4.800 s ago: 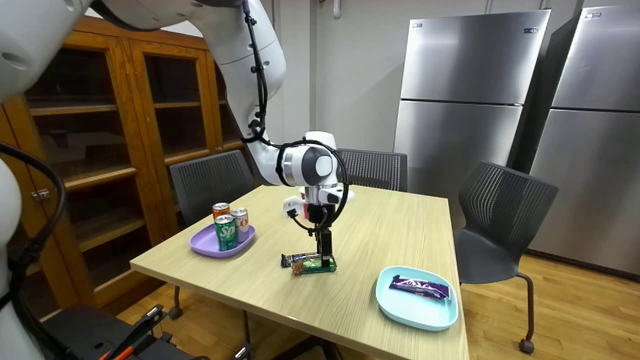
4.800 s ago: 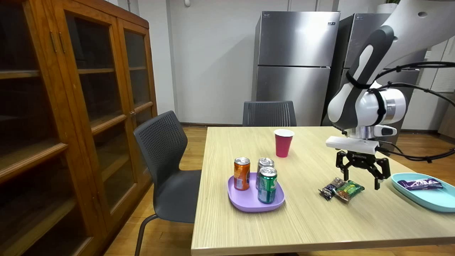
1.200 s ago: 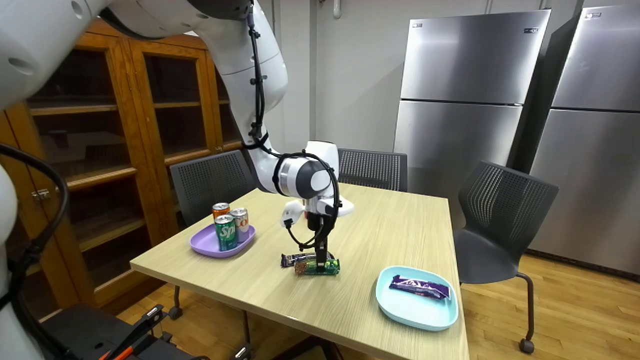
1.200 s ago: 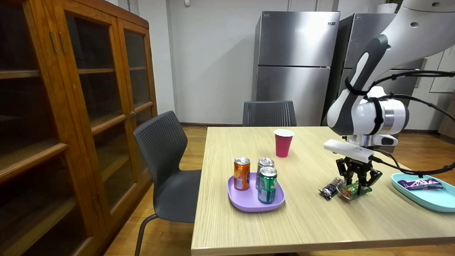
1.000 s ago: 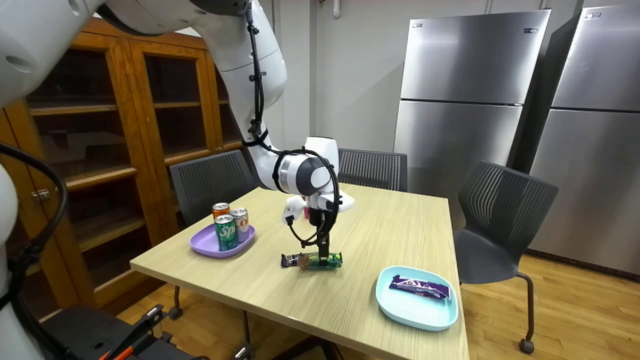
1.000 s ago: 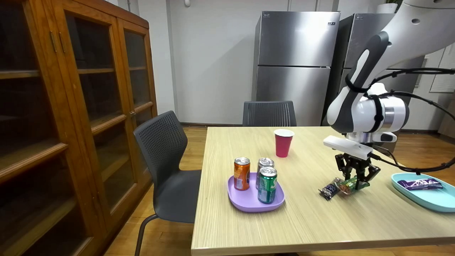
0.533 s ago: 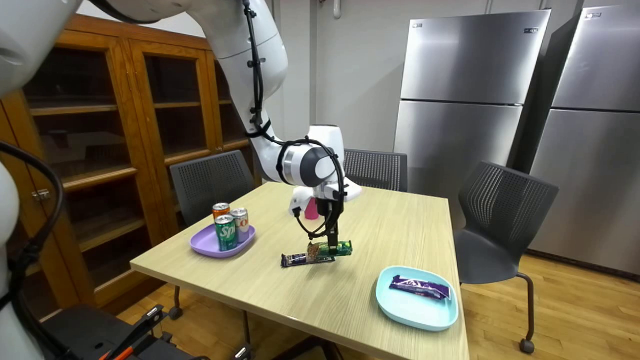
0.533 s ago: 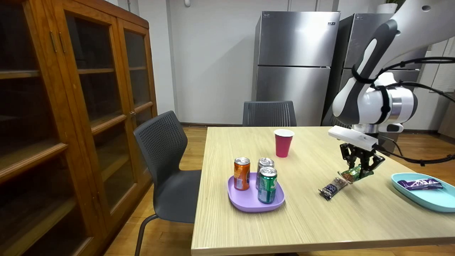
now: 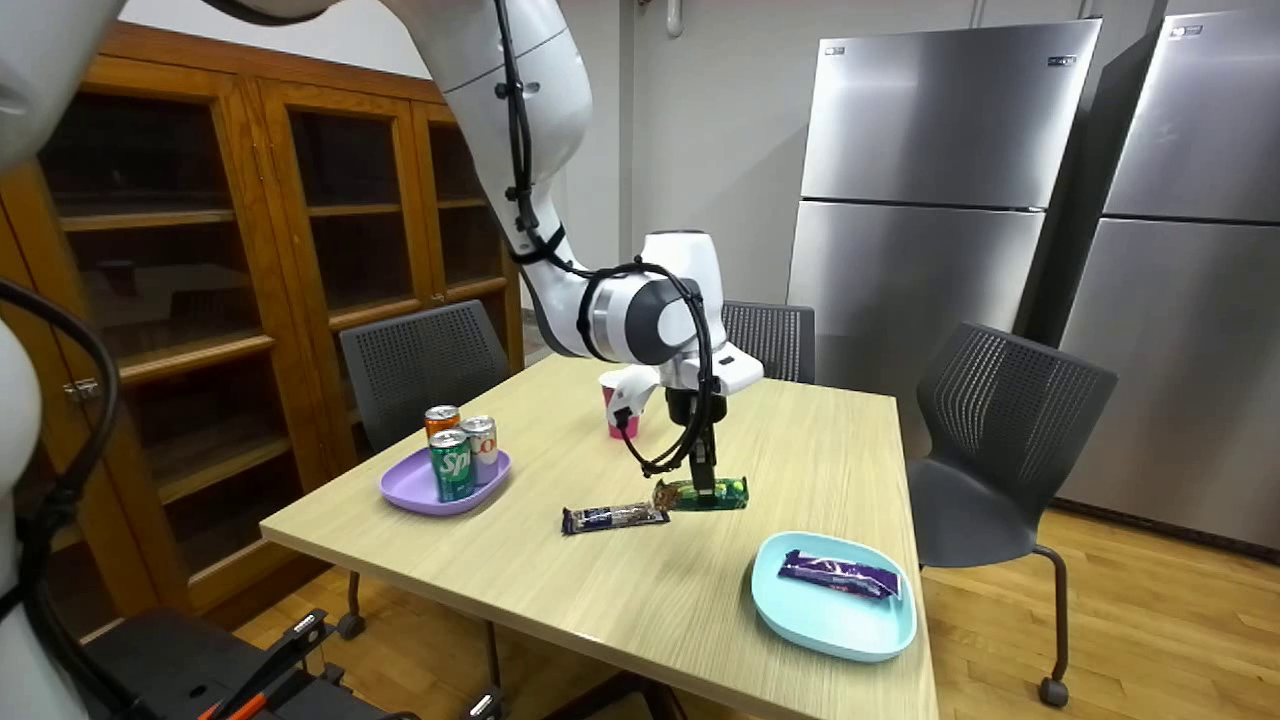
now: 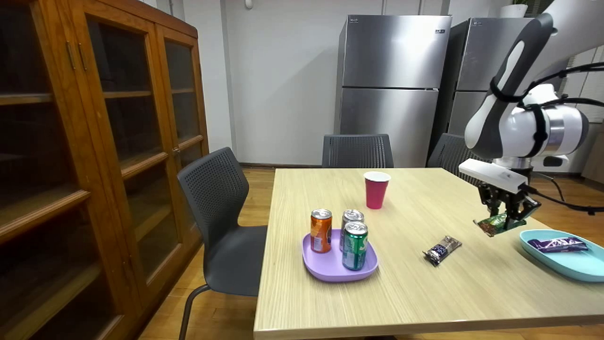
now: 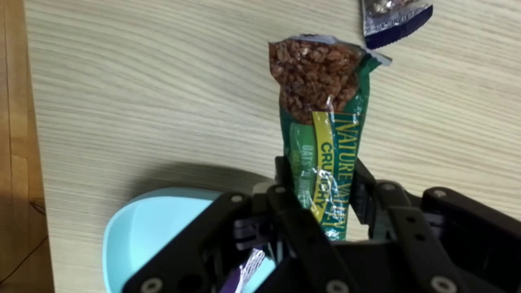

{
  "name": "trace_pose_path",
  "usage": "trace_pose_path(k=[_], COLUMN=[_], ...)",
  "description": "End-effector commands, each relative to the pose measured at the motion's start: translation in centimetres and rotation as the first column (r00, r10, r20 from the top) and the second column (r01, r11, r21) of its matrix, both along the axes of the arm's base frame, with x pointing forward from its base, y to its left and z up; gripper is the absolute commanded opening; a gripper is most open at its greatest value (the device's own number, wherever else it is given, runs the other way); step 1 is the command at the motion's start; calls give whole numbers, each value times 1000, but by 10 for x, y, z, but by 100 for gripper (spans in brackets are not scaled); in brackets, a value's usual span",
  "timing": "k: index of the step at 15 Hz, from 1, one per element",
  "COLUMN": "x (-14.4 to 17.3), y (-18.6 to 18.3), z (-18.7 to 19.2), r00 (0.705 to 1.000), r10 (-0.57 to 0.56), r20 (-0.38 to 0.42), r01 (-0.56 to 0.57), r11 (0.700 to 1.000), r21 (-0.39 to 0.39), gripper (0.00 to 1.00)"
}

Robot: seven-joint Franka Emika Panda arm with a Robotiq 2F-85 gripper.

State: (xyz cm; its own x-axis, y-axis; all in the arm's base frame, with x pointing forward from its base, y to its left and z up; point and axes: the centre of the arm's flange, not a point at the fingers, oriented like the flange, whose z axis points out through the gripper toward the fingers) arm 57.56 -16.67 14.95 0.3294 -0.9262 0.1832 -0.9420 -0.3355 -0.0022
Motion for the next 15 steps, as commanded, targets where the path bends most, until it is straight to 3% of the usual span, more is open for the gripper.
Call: trace_pose_path(k=[1, 15], x=[-21, -39], y=[-12, -114], z=[18, 17], r00=[996, 947], r10=[-84, -320], r20=[24, 25], r01=[84, 320], r11=[996, 947], r21=[-14, -13], gripper=[12, 12])
